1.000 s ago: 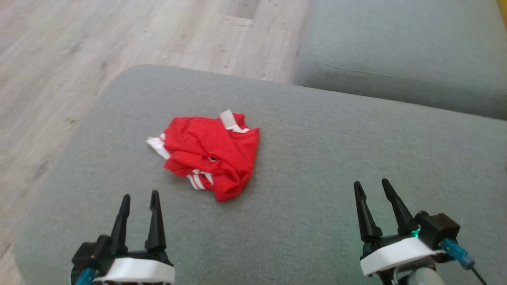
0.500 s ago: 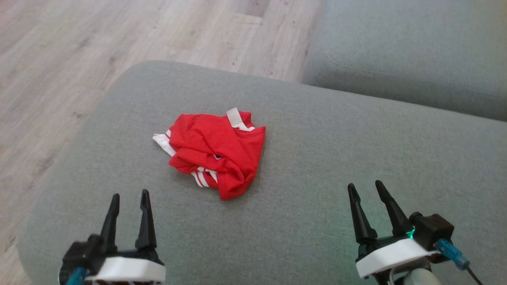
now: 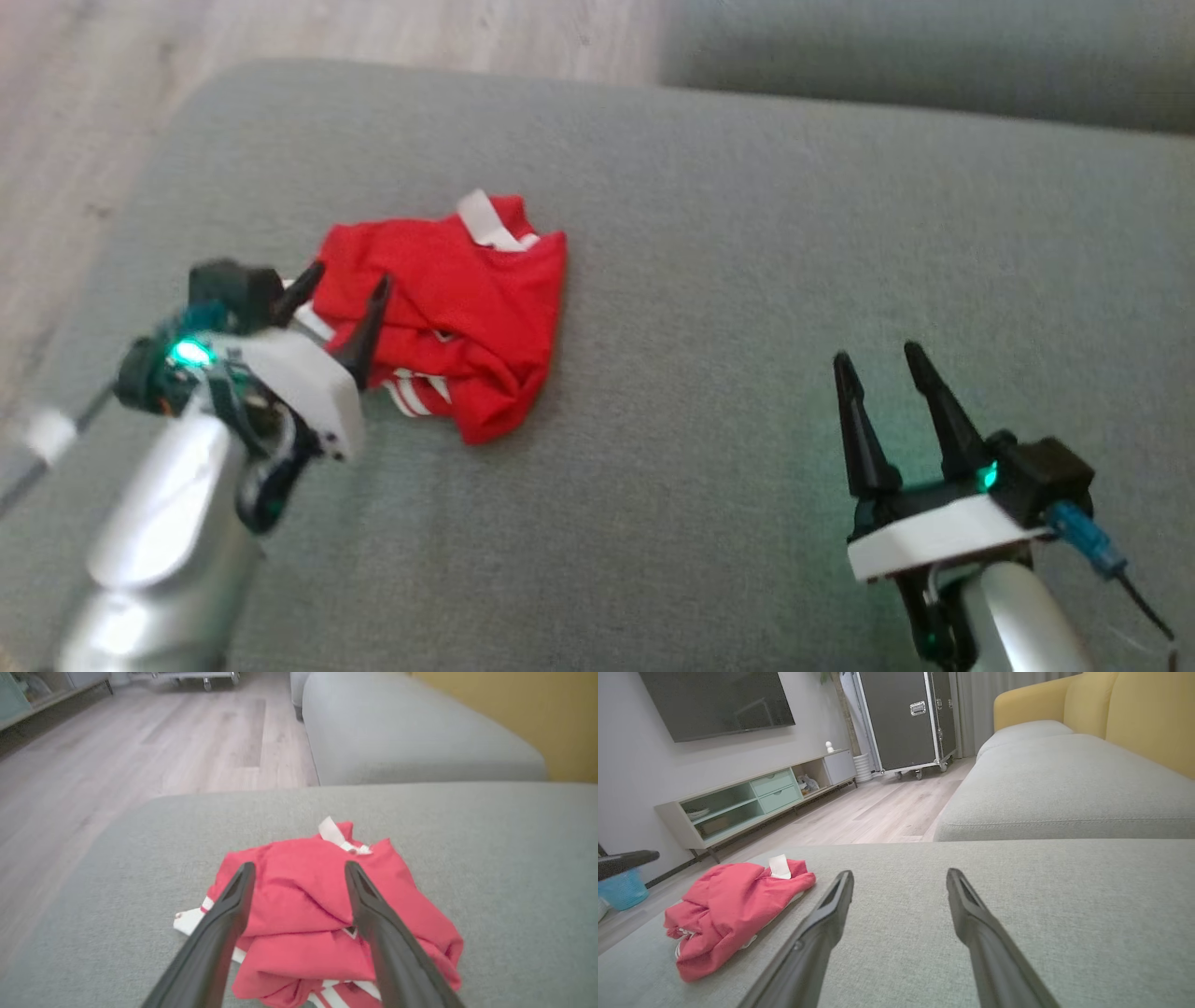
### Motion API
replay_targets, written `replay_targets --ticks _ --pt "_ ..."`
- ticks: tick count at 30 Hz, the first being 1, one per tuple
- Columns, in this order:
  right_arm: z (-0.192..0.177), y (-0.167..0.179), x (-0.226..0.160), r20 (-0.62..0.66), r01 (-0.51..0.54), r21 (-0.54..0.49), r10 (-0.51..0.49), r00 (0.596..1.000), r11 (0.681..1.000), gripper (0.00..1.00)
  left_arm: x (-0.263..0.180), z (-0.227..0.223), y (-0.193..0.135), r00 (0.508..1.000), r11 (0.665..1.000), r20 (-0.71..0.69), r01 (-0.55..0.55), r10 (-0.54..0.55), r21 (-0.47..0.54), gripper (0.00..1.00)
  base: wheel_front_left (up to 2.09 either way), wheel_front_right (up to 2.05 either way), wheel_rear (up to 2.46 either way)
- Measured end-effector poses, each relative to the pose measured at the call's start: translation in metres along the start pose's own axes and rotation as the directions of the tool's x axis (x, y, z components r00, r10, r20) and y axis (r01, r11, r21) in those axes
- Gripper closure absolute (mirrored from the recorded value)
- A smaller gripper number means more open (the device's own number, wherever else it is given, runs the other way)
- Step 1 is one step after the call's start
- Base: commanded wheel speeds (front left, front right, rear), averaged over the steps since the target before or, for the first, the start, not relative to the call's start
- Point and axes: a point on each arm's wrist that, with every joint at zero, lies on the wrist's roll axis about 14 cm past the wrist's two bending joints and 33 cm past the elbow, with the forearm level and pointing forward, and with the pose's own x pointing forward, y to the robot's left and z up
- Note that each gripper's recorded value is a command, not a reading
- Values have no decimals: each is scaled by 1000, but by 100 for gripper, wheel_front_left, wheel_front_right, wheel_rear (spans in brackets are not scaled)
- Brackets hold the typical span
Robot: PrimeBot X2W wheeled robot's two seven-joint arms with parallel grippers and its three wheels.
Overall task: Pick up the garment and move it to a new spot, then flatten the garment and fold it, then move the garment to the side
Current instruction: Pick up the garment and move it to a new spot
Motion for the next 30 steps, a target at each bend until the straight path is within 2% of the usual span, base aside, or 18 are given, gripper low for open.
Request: replay_targets --ticks 6,10,20,21,22,23,30 --pt "-4 -23 4 -2 54 0 -54 999 999 0 34 -21 12 976 996 -216 28 -8 88 0 0 0 0" --pt "-9 -36 6 -9 86 5 -86 996 996 0 55 -31 0 952 994 -302 73 -46 77 0 0 0 0" --pt "-15 -50 8 -22 115 3 -115 993 993 0 73 -61 -1 903 996 -426 80 -59 31 0 0 0 0" --pt "-15 -50 7 -22 115 2 -115 993 993 0 72 -63 -3 897 996 -437 88 -67 27 36 0 0 0" --pt "-15 -50 7 -22 116 2 -116 993 993 0 72 -64 -6 895 995 -439 94 -76 20 80 0 0 0" --pt "-14 -50 7 -20 117 1 -117 993 993 0 73 -63 -8 899 995 -429 101 -84 16 100 0 0 0" --pt "-2 -47 3 8 115 -13 -115 993 993 0 71 -27 -1 971 993 -229 90 -72 70 100 0 0 0"
